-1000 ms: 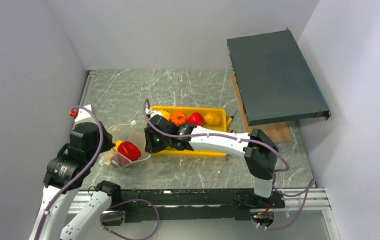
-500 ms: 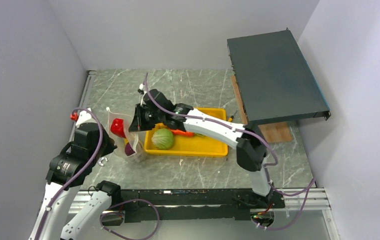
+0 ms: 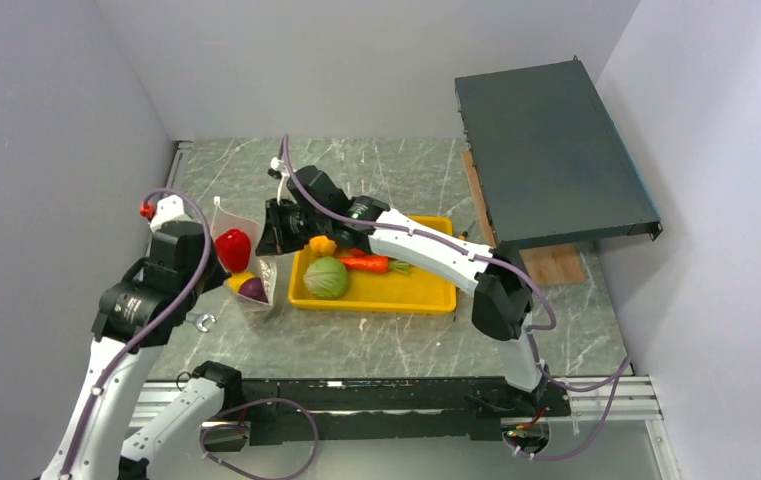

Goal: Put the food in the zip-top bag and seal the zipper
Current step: Adjust the zipper food storage bag at the center of the board, then pick up the fake vegetable from the bin.

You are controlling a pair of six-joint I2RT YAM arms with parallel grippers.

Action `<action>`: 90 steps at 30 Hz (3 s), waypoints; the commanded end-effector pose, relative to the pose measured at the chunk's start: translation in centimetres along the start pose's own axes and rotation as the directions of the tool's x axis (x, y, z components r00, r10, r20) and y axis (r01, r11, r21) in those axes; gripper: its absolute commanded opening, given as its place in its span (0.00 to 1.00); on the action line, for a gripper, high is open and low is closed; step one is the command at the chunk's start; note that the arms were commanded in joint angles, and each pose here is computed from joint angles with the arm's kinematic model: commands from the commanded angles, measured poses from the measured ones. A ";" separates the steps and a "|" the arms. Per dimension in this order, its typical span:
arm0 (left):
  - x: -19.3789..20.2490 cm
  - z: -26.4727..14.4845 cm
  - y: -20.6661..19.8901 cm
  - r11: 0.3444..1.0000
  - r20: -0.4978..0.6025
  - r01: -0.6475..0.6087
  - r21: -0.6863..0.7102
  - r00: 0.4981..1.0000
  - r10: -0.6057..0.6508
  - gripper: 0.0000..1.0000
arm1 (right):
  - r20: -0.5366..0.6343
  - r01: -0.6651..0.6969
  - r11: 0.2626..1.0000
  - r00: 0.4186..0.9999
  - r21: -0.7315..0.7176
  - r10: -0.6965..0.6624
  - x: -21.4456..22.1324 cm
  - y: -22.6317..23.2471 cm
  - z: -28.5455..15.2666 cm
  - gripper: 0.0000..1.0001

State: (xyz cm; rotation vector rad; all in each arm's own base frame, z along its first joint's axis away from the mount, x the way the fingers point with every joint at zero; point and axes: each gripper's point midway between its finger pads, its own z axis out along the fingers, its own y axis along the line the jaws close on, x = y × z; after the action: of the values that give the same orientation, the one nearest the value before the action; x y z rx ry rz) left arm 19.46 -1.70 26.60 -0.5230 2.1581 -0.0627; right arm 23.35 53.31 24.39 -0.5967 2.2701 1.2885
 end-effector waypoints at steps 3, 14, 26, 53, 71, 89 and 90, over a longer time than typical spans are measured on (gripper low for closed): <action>1.5 1.1 1.1 0.994 0.111 -0.091 0.064 0.990 0.084 0.00 | 0.064 0.102 0.994 0.993 -0.044 -0.099 1.2 -0.8 -0.7 0.19; 2.7 1.5 2.2 0.988 0.063 -0.156 0.016 0.986 0.154 0.00 | -0.026 0.201 0.972 0.980 0.122 -0.199 1.3 1.2 -5.4 0.74; 2.3 3.4 2.5 0.976 0.098 -0.217 -0.033 0.971 0.219 0.00 | 0.180 0.180 0.876 0.941 0.448 -0.286 -2.8 -4.5 -16.4 0.89; 1.7 4.3 2.3 0.963 0.225 -0.268 -0.008 0.938 0.263 0.00 | 0.422 -0.452 0.762 0.869 0.463 0.259 -5.2 -19.3 -4.5 0.84; 1.3 3.9 2.3 0.966 0.258 -0.259 0.003 0.934 0.249 0.00 | 0.348 -0.302 0.672 0.935 0.676 0.070 -2.2 -21.9 0.7 0.82; 1.4 3.9 2.4 0.966 0.256 -0.258 -0.002 0.934 0.250 0.00 | 0.310 -0.235 0.676 0.951 0.699 0.010 -0.9 -24.3 2.5 0.75; 1.4 3.9 2.4 0.966 0.254 -0.258 -0.003 0.934 0.250 0.00 | 0.310 -0.237 0.674 0.951 0.700 0.011 -0.8 -24.4 2.5 0.74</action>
State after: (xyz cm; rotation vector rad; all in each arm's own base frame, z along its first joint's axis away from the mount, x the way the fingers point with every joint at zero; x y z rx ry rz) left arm 20.67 0.55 21.89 -0.2178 1.9866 0.1165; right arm 37.72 44.20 8.03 0.0400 2.3597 0.3674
